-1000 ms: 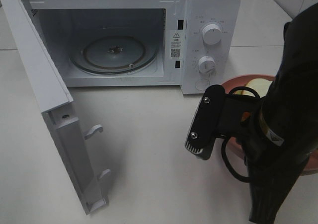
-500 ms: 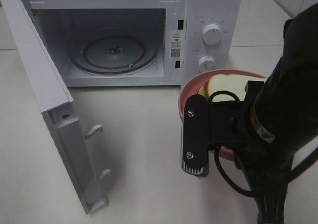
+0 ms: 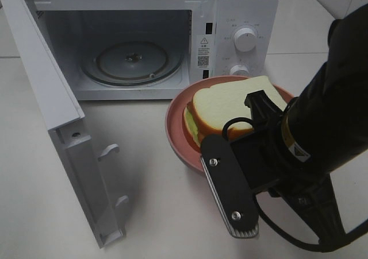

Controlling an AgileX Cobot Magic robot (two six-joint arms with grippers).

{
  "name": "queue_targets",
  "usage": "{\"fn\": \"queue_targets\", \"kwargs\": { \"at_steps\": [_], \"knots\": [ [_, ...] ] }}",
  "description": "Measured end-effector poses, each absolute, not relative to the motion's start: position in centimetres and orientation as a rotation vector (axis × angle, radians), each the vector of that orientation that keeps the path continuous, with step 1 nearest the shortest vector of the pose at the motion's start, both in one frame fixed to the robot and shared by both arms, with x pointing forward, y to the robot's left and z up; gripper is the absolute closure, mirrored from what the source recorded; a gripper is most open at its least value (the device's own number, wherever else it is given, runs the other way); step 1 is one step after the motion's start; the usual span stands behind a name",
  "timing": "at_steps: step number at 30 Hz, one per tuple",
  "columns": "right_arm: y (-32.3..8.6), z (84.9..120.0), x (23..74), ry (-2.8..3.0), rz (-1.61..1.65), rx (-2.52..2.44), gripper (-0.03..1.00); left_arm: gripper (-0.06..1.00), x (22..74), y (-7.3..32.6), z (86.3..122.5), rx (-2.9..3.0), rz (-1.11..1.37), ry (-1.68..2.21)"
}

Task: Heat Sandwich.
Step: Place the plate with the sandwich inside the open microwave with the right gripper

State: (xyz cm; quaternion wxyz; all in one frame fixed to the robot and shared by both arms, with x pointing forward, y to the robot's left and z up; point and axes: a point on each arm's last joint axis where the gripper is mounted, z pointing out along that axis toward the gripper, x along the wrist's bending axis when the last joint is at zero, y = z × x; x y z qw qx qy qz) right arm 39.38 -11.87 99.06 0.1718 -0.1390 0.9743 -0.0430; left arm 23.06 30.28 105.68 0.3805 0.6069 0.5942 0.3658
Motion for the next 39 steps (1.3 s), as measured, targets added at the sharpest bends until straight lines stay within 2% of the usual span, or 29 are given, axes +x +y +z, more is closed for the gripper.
{"fn": "queue_targets", "kwargs": {
  "at_steps": [13,39],
  "knots": [
    [-11.2,99.0,39.6,2.712,-0.032,-0.579,0.93,-0.02,23.1,30.3,105.7,1.549,0.934,1.517],
    [-14.8,99.1,44.6,2.544,0.029,-1.009,0.94,-0.02,23.1,30.3,105.7,1.549,0.934,1.517]
  ]
}}
